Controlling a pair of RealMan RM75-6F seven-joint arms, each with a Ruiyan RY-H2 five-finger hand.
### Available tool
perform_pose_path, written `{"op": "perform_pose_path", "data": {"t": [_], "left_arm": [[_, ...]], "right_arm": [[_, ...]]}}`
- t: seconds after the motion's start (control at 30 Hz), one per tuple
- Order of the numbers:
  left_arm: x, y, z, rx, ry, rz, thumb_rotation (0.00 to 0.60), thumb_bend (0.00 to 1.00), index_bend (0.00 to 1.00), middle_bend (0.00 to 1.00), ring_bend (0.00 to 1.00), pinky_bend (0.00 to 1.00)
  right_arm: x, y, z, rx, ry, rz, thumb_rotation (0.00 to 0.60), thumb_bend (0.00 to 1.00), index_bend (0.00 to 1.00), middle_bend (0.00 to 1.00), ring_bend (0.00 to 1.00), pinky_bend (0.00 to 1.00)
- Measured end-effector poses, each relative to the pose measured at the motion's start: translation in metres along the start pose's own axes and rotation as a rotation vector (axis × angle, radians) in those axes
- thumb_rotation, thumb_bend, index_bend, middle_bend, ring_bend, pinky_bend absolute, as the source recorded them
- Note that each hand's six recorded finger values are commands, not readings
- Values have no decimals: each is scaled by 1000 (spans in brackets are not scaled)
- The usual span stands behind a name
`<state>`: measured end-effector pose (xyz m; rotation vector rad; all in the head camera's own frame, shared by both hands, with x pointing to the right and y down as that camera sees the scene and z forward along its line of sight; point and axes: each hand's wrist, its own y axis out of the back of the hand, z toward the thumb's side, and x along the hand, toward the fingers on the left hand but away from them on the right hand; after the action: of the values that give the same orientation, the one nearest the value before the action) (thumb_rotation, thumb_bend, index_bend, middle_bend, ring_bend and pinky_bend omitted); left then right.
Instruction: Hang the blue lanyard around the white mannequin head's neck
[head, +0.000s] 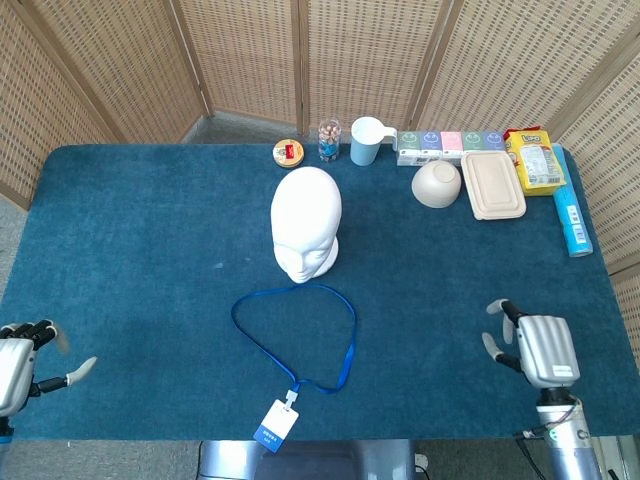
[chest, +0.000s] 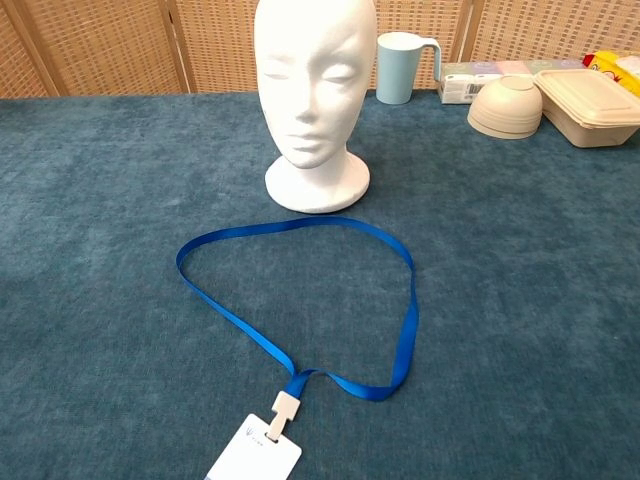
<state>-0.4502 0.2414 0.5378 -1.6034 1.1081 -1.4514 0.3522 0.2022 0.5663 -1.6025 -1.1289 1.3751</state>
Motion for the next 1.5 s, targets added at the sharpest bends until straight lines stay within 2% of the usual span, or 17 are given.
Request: {"op": "perform_pose_path", "data": {"t": [0.23, 0.47, 0.67, 1.03, 1.5], "left_arm": [[9, -2, 0, 6, -8, -10, 169, 142, 615, 512, 491, 377], [20, -5, -1, 13, -16, -19, 170, 141, 615, 512, 491, 377], [31, -5, 2, 21, -31, -22, 169, 141, 615, 512, 492, 377], [43, -7, 2, 34, -43, -37, 168, 141, 615, 512, 491, 377], [47, -11, 0, 39, -50, -50, 171, 142, 615, 512, 491, 377]], "right_arm": [[-26, -10, 26, 82, -11, -65, 538, 339, 427, 990, 1000, 1000], [-54, -24, 47, 100, -28, -78, 542, 340, 452, 1000, 1000, 1000], [-68, -45, 62, 85, -47, -34, 542, 340, 465, 1000, 1000, 1000], [-77, -85, 93, 44, -29, 56, 536, 340, 467, 1000, 1000, 1000], [-81, -113, 132, 36, 15, 133, 540, 340, 467, 1000, 1000, 1000]]}}
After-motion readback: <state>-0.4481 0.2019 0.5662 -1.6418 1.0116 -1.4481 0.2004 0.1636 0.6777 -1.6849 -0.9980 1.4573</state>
